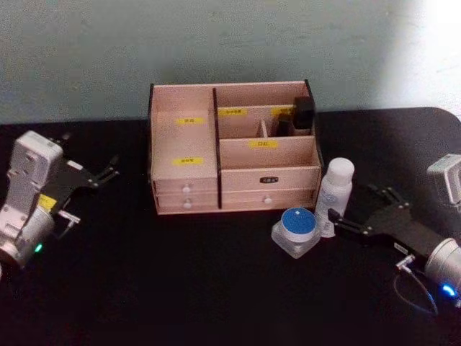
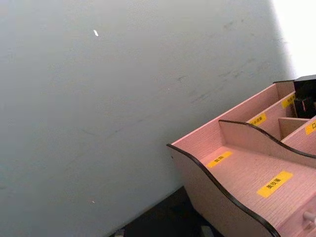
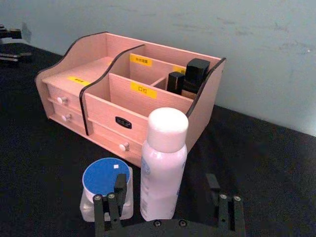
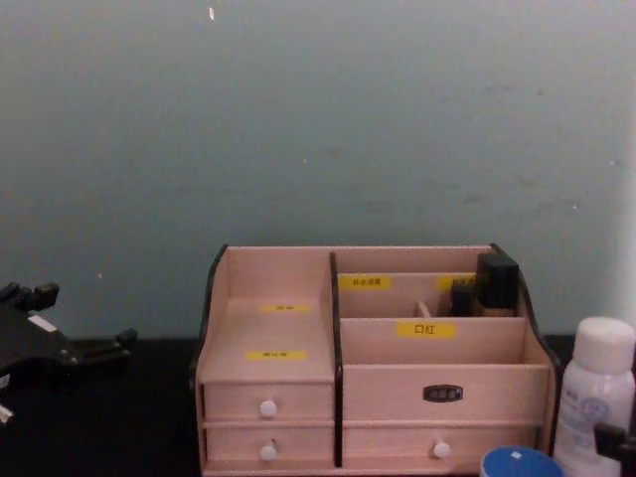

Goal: Pick up the facial cleanser and watermelon frost from the table and place them into the tiered storage box.

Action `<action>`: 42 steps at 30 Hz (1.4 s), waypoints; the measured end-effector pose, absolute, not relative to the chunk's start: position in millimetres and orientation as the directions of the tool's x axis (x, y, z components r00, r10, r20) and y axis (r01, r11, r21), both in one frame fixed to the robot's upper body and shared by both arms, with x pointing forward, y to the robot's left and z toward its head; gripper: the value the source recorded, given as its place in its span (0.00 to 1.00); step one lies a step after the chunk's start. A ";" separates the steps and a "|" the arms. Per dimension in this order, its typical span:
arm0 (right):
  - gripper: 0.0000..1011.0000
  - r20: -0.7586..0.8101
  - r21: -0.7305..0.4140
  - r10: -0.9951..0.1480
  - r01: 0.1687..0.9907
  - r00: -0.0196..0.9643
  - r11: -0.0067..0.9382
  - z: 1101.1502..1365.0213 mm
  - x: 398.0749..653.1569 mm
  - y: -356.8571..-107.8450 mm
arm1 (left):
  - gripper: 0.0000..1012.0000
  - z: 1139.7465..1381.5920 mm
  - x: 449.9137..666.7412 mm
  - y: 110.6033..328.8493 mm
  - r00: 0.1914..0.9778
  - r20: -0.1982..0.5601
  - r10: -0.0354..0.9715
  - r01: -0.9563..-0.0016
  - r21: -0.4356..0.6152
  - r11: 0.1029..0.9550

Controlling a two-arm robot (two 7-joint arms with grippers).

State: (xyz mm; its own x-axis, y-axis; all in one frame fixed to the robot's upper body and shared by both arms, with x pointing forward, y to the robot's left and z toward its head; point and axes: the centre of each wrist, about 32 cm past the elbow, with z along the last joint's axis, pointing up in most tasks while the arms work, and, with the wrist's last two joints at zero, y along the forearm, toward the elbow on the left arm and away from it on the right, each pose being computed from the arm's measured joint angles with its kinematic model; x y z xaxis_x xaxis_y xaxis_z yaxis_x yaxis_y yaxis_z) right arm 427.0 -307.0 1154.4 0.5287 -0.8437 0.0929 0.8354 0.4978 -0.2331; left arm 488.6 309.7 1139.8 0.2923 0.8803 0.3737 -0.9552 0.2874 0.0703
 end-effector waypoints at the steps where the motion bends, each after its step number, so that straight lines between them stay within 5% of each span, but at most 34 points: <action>1: 0.99 0.091 -0.234 -0.845 0.836 0.527 0.496 1153.8 427.9 -306.4 | 0.99 1139.8 488.6 309.6 0.292 0.374 0.880 -0.955 0.070 0.287; 42: 0.99 0.053 -0.218 -0.853 0.840 0.519 0.498 1148.1 452.6 -292.4 | 0.99 1139.8 488.6 309.7 0.292 0.374 0.880 -0.955 0.070 0.287</action>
State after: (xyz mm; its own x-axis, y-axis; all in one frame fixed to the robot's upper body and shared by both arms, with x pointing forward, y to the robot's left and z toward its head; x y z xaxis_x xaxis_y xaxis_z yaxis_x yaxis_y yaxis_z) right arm 452.6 -292.4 1148.1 0.5192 -0.8530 0.0533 0.8397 0.4975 -0.2175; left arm 488.6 309.7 1139.8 0.2923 0.8803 0.3737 -0.9552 0.2873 0.0703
